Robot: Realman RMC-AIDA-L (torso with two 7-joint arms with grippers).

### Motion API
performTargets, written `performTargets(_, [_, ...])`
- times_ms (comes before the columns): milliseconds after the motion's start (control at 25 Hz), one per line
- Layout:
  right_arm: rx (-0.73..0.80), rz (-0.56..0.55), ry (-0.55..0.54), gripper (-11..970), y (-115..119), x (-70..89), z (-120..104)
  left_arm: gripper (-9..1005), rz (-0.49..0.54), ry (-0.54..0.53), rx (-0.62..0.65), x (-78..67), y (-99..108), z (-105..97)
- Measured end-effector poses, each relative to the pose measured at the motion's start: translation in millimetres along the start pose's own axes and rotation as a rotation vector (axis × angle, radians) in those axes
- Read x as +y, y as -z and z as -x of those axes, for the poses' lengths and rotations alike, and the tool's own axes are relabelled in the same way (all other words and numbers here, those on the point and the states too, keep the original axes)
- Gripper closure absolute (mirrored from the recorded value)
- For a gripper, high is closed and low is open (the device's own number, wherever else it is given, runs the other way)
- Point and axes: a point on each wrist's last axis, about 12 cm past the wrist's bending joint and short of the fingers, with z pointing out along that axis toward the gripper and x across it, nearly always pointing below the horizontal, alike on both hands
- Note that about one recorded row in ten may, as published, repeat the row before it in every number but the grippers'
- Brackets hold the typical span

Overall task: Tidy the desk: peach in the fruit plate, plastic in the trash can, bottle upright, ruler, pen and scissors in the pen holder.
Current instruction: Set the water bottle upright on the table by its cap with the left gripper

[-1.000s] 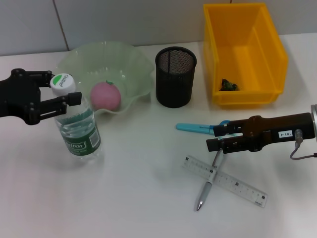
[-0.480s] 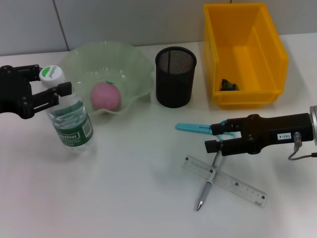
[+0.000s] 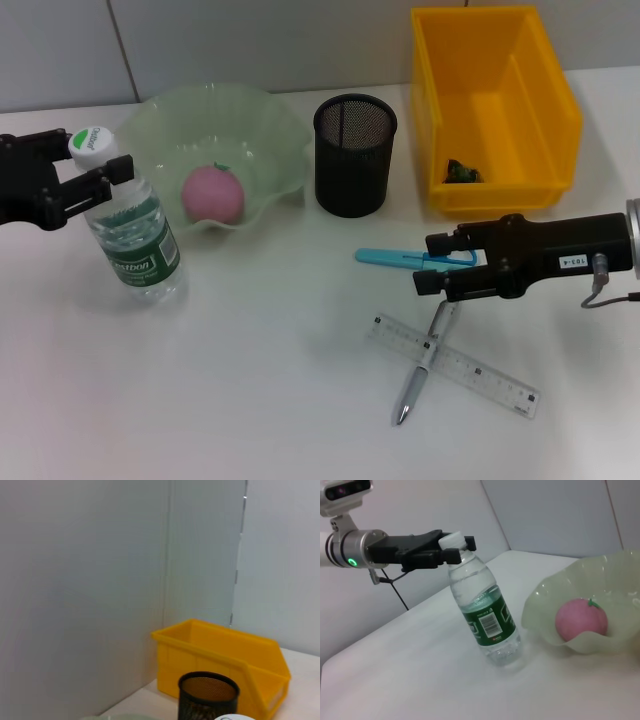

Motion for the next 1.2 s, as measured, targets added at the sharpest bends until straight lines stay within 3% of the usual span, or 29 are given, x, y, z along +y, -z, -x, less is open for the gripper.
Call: performTargets(1200, [0.004,-0.002,0.057,219,-2.4,-0.8,4.5,485,0.046,-0.028,0.023,1.0,5.6,-12.9])
